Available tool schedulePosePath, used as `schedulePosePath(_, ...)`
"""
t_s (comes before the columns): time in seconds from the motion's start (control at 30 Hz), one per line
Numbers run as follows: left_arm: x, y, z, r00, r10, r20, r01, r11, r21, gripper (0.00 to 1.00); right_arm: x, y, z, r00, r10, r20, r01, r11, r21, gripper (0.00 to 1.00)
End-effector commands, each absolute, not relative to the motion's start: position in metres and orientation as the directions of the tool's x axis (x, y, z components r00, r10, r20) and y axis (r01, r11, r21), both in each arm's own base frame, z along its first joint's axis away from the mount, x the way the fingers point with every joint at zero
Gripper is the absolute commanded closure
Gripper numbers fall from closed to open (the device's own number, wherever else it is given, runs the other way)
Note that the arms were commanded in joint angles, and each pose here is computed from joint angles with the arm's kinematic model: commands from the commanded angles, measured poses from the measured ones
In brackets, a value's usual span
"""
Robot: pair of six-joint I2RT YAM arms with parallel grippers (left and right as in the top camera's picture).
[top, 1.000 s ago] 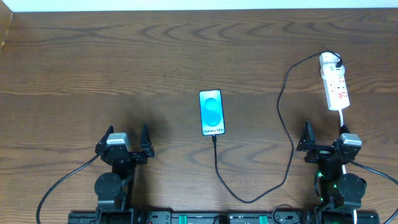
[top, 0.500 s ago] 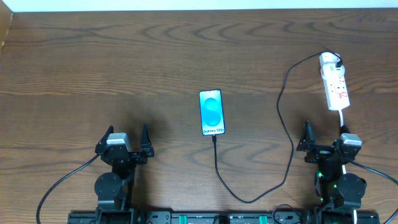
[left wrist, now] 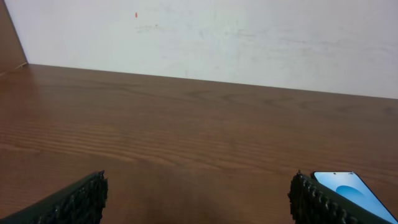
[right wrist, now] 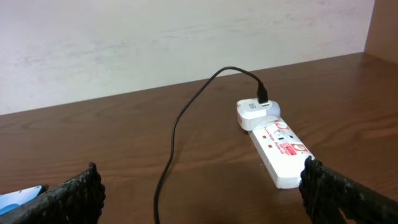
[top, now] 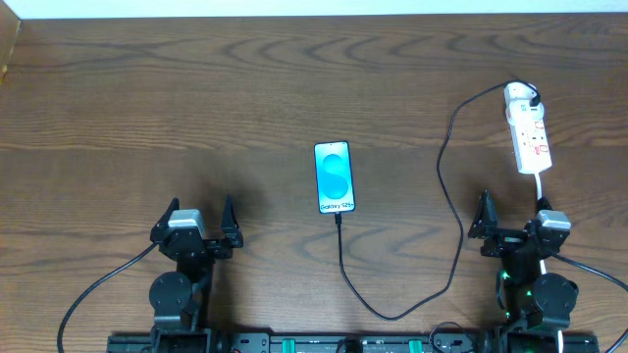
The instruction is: Plug charger to phone and switch on socket
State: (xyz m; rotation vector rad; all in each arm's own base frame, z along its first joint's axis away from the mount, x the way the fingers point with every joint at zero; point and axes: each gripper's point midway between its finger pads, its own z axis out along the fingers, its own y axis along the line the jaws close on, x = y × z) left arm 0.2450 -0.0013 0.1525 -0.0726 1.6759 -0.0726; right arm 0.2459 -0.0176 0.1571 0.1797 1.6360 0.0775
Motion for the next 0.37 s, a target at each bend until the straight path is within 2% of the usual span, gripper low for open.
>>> schedulePosePath(0.0, 0.244, 0.001, 0.1368, -0.153, -0.078, -0.985, -0.018, 0.997, -0.076, 0.07, 0.2455, -0.019, 0.1567, -0.062, 0.166, -0.984, 0.08, 0.984, 0.161, 0.01)
schedulePosePath(0.33, 0.244, 0.001, 0.1367, -0.153, -0.078, -0.985, -0.018, 0.997, -0.076, 0.07, 0.2455, -0.019, 0.1567, -0.062, 0.166, -0.984, 0.08, 0.984, 0.161, 0.01)
